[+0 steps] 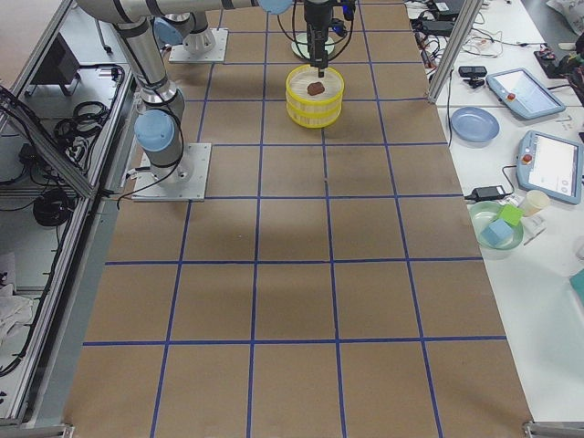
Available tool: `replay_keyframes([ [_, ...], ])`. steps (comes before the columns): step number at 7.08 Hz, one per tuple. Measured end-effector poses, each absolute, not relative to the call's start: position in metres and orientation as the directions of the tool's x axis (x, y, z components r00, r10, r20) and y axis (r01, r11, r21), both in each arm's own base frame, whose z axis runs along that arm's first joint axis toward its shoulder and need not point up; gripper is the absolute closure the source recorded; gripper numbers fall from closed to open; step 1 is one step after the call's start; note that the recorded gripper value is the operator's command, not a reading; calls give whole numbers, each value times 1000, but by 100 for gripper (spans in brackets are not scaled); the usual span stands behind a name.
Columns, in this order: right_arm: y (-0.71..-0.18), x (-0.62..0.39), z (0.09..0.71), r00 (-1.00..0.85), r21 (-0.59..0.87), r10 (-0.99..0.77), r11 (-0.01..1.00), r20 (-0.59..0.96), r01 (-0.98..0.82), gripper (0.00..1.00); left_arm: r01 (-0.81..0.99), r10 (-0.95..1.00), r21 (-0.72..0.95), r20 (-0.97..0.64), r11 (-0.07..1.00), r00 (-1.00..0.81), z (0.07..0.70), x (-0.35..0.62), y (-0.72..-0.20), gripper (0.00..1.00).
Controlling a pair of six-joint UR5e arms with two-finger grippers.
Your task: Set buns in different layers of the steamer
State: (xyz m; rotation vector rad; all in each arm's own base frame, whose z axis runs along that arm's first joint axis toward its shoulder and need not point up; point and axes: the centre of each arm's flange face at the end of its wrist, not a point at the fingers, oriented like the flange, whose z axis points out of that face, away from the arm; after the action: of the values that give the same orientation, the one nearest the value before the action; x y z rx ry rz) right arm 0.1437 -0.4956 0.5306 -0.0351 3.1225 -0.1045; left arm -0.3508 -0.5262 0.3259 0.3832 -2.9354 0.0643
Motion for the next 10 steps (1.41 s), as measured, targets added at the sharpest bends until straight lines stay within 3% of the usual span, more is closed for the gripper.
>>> replay_keyframes([
  [4, -501, 165, 536, -995, -59, -93, 994, -20, -91, 0, -40, -34, -77, 74, 996, -997, 400, -199, -547, 0],
  [8, -489, 170, 520, -994, -28, -112, 993, -14, -112, 0, -6, -11, -146, -30, 989, -1000, 518, -159, -508, 0],
  [10, -483, 169, 522, -995, -31, -102, 994, -12, -102, 0, -16, -20, -145, -29, 989, -999, 532, -156, -503, 0],
])
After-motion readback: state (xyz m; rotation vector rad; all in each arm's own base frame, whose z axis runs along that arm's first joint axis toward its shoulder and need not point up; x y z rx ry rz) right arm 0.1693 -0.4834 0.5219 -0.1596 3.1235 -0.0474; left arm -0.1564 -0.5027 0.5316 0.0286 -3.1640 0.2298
